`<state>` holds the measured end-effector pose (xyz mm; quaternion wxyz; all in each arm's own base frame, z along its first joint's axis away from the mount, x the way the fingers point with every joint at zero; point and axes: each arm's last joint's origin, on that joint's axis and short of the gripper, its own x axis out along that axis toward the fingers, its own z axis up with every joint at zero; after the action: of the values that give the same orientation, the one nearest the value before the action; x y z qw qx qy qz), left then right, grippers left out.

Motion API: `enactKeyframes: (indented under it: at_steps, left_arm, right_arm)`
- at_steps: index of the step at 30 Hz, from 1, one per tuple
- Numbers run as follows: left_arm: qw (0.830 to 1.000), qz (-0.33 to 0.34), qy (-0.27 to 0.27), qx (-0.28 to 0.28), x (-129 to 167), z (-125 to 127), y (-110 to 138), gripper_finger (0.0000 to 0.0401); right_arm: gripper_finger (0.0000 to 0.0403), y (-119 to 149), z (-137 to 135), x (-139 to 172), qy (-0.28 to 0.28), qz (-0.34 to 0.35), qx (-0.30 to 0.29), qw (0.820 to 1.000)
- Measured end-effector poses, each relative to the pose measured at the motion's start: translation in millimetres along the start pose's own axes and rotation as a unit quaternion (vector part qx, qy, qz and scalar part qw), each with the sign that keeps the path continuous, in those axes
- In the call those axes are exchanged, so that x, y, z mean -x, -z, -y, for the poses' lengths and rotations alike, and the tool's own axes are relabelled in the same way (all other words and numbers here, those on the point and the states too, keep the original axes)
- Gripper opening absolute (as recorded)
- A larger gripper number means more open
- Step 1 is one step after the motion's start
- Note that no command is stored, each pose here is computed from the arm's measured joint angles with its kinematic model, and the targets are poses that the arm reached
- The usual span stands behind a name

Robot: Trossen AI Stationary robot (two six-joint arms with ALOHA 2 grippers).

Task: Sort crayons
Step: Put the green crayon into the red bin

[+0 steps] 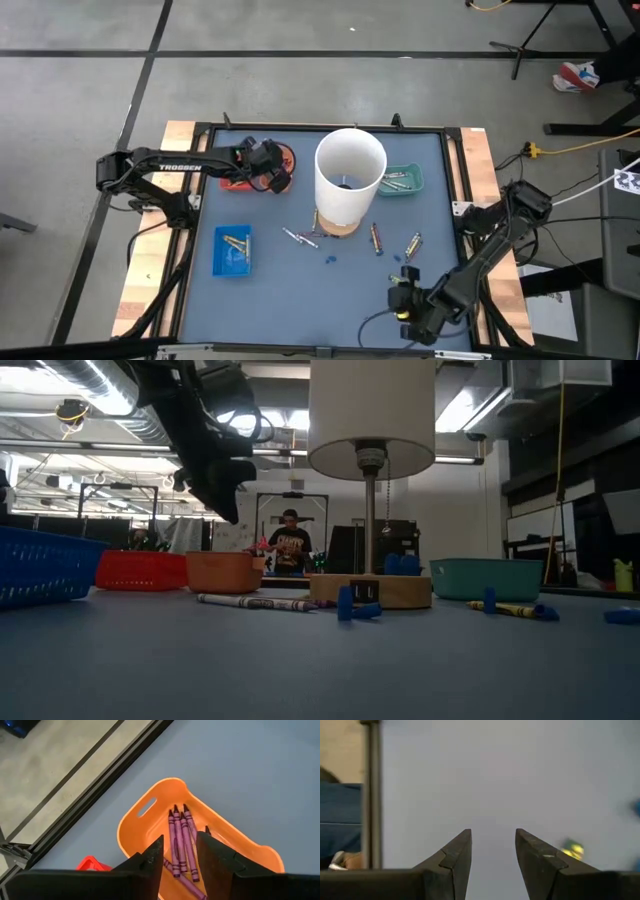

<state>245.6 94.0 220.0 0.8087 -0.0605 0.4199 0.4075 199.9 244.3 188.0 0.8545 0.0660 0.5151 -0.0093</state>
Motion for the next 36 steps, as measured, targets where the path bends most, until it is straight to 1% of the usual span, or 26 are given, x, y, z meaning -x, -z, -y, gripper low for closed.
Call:
enactKeyframes:
  at_steps: [6,10,16,20,36]
  left_arm:
    - [1.0,0.002,0.005,-0.006,2,3,1,0.01]
    - [1.0,0.002,0.005,-0.005,2,3,1,0.01]
    - [1.0,0.002,0.005,-0.005,2,3,1,0.01]
    - [1.0,0.002,0.005,-0.005,2,3,1,0.01]
    - [1.0,0.002,0.005,-0.005,2,3,1,0.01]
  right_arm:
    - [0.015,14,5,4,0.069,0.016,-0.023,0.997]
    - [0.015,21,13,-3,0.088,0.018,-0.02,0.996]
    - [0.015,34,24,-17,0.091,0.016,-0.02,0.996]
    - [0.015,40,28,-24,0.081,0.01,-0.022,0.996]
    - [0.015,44,31,-26,0.083,-0.001,-0.02,0.996]
